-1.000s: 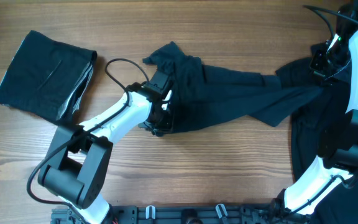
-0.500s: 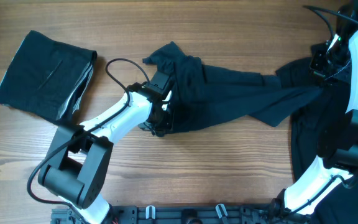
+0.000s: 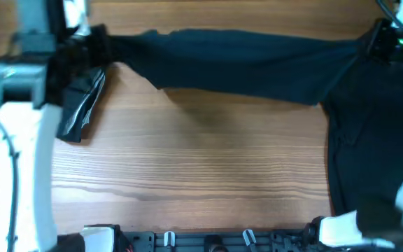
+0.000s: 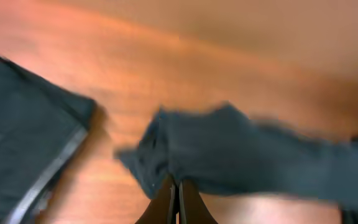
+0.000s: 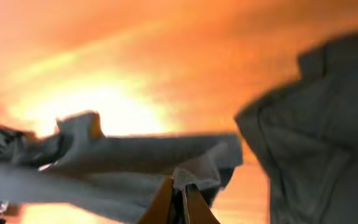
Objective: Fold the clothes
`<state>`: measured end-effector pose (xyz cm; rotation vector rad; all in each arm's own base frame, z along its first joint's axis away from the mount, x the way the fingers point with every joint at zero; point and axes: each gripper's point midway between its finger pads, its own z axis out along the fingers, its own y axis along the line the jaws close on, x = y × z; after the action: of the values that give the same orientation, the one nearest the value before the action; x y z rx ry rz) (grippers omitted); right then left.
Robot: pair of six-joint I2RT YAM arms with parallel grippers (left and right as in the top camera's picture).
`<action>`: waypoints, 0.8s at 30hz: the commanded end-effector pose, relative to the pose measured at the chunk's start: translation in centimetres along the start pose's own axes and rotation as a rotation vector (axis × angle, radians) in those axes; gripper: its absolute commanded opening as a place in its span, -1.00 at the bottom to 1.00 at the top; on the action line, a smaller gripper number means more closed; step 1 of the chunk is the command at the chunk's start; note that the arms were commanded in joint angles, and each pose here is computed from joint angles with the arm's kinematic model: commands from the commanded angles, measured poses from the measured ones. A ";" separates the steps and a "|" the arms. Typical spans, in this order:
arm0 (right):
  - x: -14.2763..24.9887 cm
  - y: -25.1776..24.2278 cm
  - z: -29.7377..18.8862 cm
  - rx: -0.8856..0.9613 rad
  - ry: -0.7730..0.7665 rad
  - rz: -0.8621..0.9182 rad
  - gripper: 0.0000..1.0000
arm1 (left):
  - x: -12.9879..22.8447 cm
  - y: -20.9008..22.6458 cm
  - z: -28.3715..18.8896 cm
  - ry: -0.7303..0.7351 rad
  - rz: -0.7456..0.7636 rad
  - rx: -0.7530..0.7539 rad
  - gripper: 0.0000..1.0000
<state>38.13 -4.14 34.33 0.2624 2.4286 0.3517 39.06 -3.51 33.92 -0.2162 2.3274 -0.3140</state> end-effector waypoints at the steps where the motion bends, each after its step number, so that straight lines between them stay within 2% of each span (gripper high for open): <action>1: -1.2 2.4 -4.7 -0.036 -0.150 -0.082 -0.91 | -4.8 1.6 -9.7 -0.285 -0.025 -0.016 -0.92; 3: -1.8 3.0 -6.7 -0.034 -0.221 -0.107 -0.91 | -5.6 1.0 -13.0 -0.387 -0.029 0.009 -0.92; 6: -2.1 2.8 -6.6 -0.023 -0.228 -0.108 -0.92 | -5.7 -0.2 -12.8 -0.377 -0.014 0.075 -0.92; 8: -1.8 2.3 -5.0 -0.022 -0.180 -0.092 -0.91 | -4.9 -1.2 -10.1 -0.278 -0.015 0.157 -0.92; 12: -1.1 1.5 -2.7 -0.017 -0.098 -0.064 -0.91 | -1.0 -3.9 -2.1 0.033 -0.036 0.294 -0.92; 14: -0.8 1.3 -2.3 -0.015 -0.077 -0.061 -0.91 | 2.3 -7.3 3.2 0.202 0.013 0.336 -0.84; 15: -0.7 1.3 -2.2 -0.014 -0.073 -0.065 -0.91 | 3.8 -8.9 5.1 0.264 0.044 0.354 -0.60; 17: -0.4 1.1 -2.2 -0.007 -0.059 -0.075 -0.92 | 8.0 -12.2 9.0 0.402 0.114 0.385 -0.25; 21: -0.2 0.3 -2.2 0.039 -0.053 -0.071 -0.91 | 19.1 -18.3 15.4 0.687 0.241 0.407 -0.21; 24: 0.0 0.0 -2.2 0.057 -0.044 -0.066 -0.90 | 26.7 -21.6 17.1 0.834 0.339 0.413 0.00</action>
<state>36.76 -4.15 36.05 0.2209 2.3921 0.2939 37.49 -29.05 14.27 0.4448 2.8801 -0.8002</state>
